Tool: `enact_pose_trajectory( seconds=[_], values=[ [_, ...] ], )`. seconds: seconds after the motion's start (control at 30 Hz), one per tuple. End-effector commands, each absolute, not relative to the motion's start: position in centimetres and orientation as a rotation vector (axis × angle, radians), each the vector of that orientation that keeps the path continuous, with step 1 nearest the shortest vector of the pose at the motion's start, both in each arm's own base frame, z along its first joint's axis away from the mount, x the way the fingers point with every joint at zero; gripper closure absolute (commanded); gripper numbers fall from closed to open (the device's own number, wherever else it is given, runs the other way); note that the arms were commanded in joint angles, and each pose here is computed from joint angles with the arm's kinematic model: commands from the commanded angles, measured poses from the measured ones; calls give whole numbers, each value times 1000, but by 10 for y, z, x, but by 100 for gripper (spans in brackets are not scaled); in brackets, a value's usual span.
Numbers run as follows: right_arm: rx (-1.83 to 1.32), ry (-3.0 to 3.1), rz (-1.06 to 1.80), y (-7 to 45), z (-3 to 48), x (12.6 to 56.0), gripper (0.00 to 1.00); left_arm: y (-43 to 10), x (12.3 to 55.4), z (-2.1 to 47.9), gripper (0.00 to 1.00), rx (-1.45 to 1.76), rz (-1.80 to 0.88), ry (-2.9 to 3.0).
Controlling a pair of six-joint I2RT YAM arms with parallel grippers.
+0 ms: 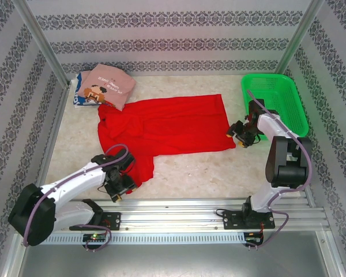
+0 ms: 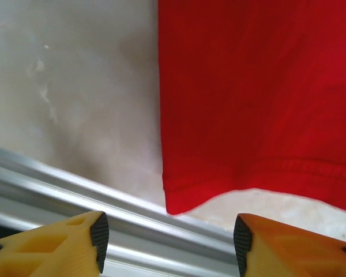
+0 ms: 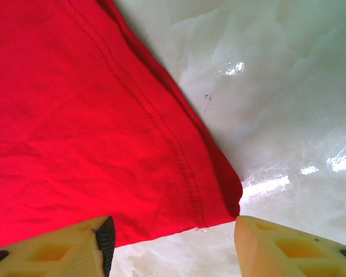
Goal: Fold and stack the t-shirts
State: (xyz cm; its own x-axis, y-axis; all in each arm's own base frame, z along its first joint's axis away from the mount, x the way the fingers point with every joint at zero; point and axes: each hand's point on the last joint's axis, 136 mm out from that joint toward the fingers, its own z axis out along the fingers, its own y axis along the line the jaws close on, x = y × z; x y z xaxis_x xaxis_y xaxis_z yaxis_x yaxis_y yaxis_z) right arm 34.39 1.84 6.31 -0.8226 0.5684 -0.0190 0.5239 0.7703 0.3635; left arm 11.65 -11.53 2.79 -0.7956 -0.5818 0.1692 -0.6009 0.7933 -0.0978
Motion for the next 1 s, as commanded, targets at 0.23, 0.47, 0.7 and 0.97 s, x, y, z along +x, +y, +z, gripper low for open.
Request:
enact_pose_trajectory(
  seconds=[0.23,0.47,0.7,0.97],
  values=[
    [760,2867,556,34,79,337,42,-115,139,-3,53,1038,193,-2918],
    [708,2959,444,42,72,324,42,-110,140,5,100,1002,159,-2954],
    [748,2985,341,31,66,309,41,-106,138,26,100,1054,234,-2980],
    [793,2992,319,23,51,299,41,-101,140,41,100,1095,279,-3021]
  ],
)
